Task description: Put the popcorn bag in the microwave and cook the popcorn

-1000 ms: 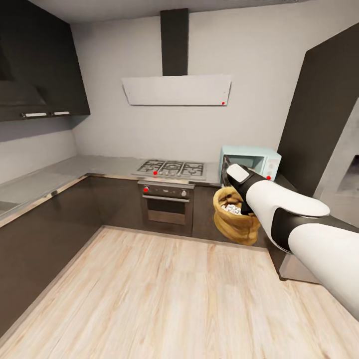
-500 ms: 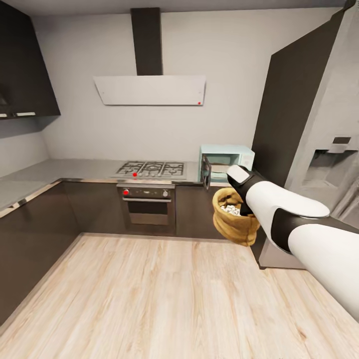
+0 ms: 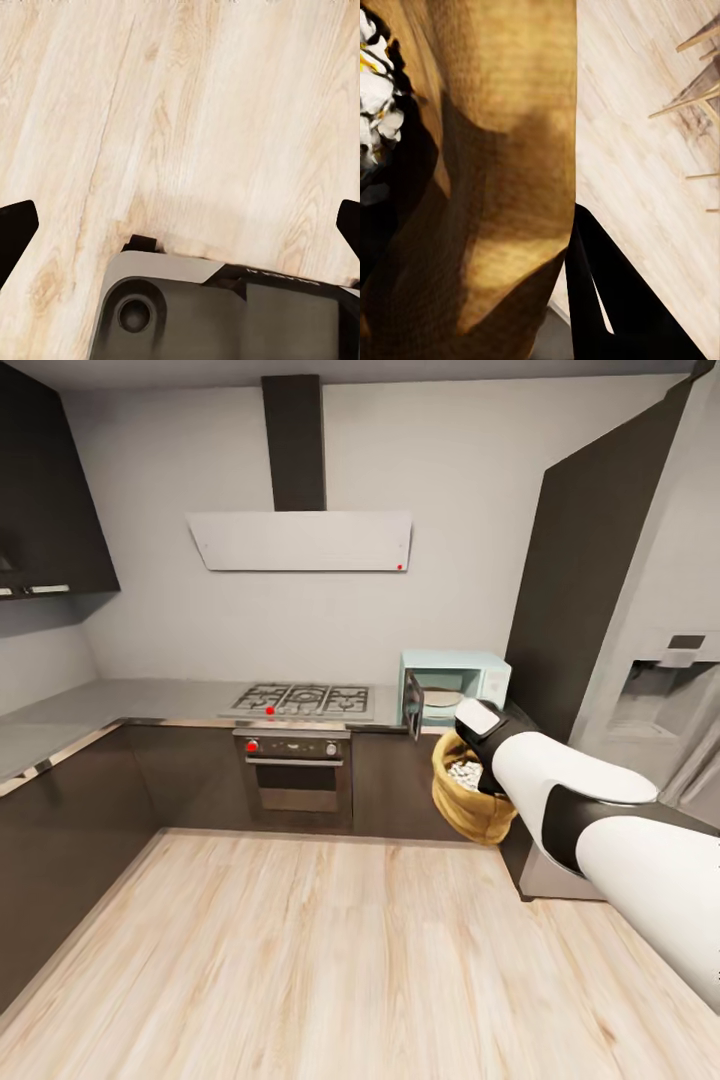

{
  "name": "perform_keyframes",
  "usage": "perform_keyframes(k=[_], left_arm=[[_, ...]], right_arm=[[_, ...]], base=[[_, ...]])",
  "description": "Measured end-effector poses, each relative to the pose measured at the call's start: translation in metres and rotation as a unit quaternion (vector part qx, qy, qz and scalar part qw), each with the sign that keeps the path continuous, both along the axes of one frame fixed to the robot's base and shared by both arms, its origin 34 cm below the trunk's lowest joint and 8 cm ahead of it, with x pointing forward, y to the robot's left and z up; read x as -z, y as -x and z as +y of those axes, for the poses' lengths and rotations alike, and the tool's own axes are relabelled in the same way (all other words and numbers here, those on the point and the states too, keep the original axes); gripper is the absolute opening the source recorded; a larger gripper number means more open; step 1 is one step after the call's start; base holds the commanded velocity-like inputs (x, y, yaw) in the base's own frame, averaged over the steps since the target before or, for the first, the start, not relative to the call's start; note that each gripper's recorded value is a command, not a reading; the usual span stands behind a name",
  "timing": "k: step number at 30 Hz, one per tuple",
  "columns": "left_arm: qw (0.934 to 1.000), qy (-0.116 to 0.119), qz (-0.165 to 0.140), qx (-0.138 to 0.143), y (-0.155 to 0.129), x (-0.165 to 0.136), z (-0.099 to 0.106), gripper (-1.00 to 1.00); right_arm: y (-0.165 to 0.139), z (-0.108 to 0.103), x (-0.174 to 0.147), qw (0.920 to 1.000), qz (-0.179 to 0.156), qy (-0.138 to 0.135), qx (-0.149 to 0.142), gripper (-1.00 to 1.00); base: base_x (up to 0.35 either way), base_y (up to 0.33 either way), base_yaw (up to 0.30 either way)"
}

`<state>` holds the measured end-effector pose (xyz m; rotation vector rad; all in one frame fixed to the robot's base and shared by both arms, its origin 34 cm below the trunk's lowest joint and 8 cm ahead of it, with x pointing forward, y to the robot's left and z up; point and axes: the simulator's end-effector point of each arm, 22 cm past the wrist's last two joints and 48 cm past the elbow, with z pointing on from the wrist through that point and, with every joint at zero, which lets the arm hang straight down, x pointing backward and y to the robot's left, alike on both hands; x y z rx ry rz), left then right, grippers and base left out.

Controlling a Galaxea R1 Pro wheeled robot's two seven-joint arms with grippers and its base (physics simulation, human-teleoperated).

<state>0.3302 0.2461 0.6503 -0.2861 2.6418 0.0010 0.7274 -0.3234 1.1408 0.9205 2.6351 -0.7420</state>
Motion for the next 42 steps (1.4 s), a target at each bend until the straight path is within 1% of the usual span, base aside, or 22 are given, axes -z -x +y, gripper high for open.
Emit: perform_keyframes(k=[9, 12, 14, 15, 18, 22, 29, 31, 33, 34, 36, 42], left_arm=[[1.0, -0.001, 0.0, 0.0, 0.0, 0.0, 0.001, 1.0], [1.0, -0.001, 0.0, 0.0, 0.0, 0.0, 0.002, 1.0], [1.0, -0.002, 0.0, 0.0, 0.0, 0.0, 0.002, 1.0], [1.0, -0.001, 0.0, 0.0, 0.0, 0.0, 0.002, 1.0], [1.0, -0.001, 0.0, 0.001, 0.001, 0.0, 0.001, 1.0], [1.0, -0.001, 0.0, 0.001, 0.001, 0.0, 0.001, 1.0], [1.0, -0.002, 0.0, 0.001, 0.001, 0.0, 0.002, 1.0], [1.0, -0.002, 0.0, 0.001, 0.001, 0.0, 0.002, 1.0], [1.0, -0.002, 0.0, 0.001, 0.0, 0.0, 0.002, 1.0], [1.0, -0.002, 0.0, 0.001, 0.001, 0.0, 0.002, 1.0], [1.0, -0.002, 0.0, 0.001, 0.0, 0.0, 0.002, 1.0], [1.0, -0.002, 0.0, 0.001, 0.0, 0.0, 0.002, 1.0]], right_arm=[[0.0, 0.004, 0.003, 0.9999, 0.005, -0.003, -0.009, -1.0], [-0.009, 0.014, 0.009, 0.9992, -0.01, -0.031, -0.024, -1.0], [-0.012, 0.018, 0.015, 0.9981, -0.008, -0.047, -0.039, -1.0], [-0.011, 0.016, 0.017, 0.998, -0.007, -0.048, -0.041, -1.0], [-0.009, 0.0, 0.02, 0.9982, -0.003, -0.05, -0.034, -1.0], [-0.005, -0.003, 0.023, 0.9973, 0.015, -0.055, -0.047, -1.0], [-0.004, -0.004, 0.023, 0.997, 0.021, -0.051, -0.054, -1.0], [-0.004, -0.006, 0.022, 0.9972, 0.022, -0.046, -0.055, -1.0], [-0.005, -0.011, 0.018, 0.9976, 0.022, -0.031, -0.057, -1.0], [-0.005, -0.015, 0.015, 0.9979, 0.022, -0.019, -0.059, -1.0], [-0.006, -0.02, 0.011, 0.998, 0.022, -0.007, -0.059, -1.0], [-0.006, -0.026, 0.007, 0.998, 0.022, 0.008, -0.058, -1.0]], base=[[0.33, -0.031, 0.0], [0.335, -0.069, 0.0], [0.144, -0.025, 0.0], [0.058, -0.01, 0.0], [0.018, -0.003, 0.0], [0.166, 0.0, 0.0], [0.328, 0.0, 0.0], [0.34, 0.0, 0.0], [0.341, 0.0, 0.0], [0.341, 0.0, 0.0], [0.341, 0.0, 0.0], [0.341, -0.085, 0.0]])
